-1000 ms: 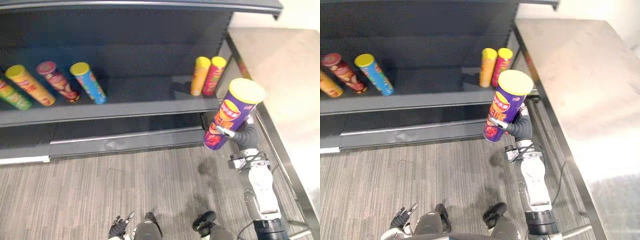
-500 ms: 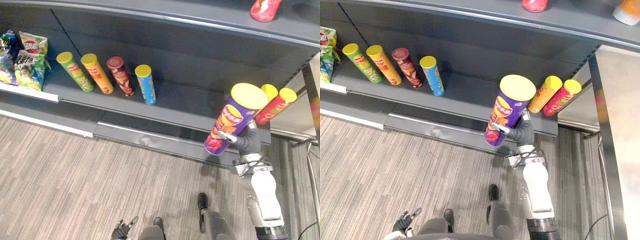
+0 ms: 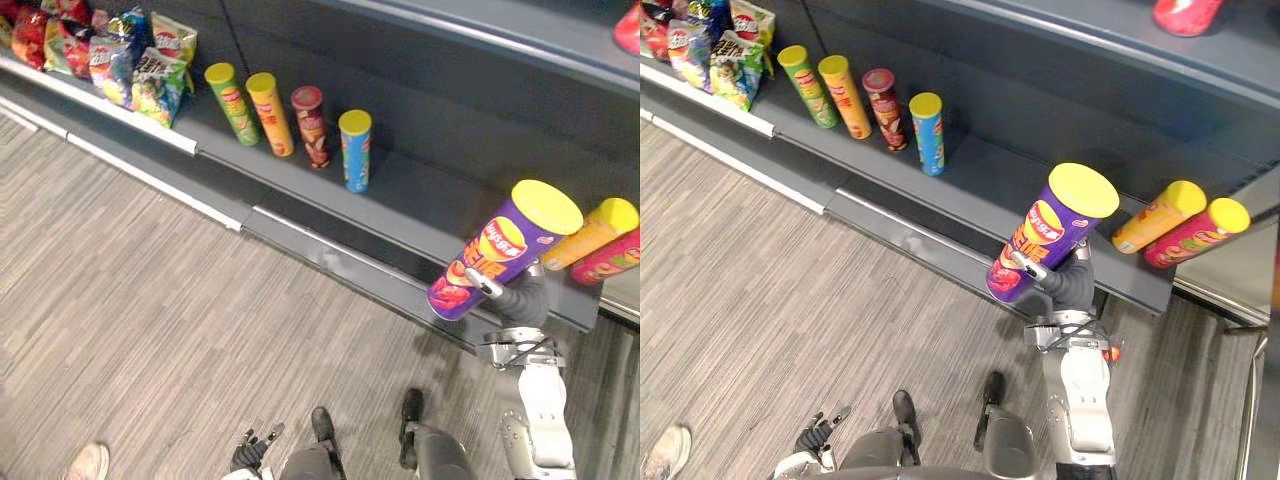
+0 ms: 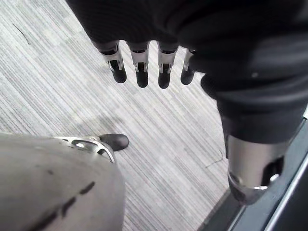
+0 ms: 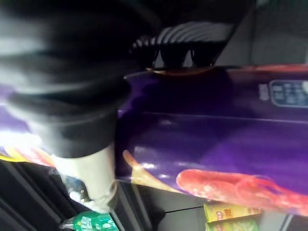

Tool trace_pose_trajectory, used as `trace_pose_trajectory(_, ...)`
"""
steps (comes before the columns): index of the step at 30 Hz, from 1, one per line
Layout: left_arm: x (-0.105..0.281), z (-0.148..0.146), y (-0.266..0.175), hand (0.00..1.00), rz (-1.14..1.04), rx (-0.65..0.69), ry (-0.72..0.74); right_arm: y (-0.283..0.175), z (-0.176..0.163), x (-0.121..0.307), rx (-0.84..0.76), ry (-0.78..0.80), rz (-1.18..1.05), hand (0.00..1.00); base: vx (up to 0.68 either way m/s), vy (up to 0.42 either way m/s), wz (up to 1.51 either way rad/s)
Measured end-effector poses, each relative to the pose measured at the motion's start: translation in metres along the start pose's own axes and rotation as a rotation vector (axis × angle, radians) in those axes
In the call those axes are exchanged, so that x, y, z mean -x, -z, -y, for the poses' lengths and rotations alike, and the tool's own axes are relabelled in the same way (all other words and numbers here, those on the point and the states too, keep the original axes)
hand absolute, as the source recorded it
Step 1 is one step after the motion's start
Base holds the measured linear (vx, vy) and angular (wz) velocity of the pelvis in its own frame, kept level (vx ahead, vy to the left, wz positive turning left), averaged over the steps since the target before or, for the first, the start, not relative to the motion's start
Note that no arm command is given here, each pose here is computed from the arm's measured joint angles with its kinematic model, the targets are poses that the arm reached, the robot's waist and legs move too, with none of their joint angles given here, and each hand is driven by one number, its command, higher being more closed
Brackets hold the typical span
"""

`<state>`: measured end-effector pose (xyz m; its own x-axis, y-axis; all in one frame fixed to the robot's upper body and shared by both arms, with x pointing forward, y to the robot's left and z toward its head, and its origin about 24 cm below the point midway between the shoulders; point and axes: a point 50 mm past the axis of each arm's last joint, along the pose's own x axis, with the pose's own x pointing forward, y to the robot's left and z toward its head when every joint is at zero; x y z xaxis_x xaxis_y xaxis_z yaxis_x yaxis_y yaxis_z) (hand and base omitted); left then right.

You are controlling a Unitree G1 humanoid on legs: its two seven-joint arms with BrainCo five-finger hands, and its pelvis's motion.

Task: Put the gum and the chips on the shelf.

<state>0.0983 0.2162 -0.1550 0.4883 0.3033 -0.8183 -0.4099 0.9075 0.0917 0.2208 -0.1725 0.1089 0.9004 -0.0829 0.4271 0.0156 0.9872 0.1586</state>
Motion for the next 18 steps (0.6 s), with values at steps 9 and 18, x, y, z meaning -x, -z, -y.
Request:
trace_pose_trajectory(9, -0.003, 0.031, -0.028, 0.00, 0.103, -0.092, 0.063, -0.005, -0.023, -0.063, 0.132, 0.034, 0.123, 1.00, -0.04, 0.069, -0.03)
trace_pose_trajectory(18, 0.000, 0.063, -0.066, 0.00, 0.263, -0.106, 0.142, -0.043, -0.011, -0.149, 0.202, 0.275, 0.259, 1.00, 0.04, 0.024, 0.07)
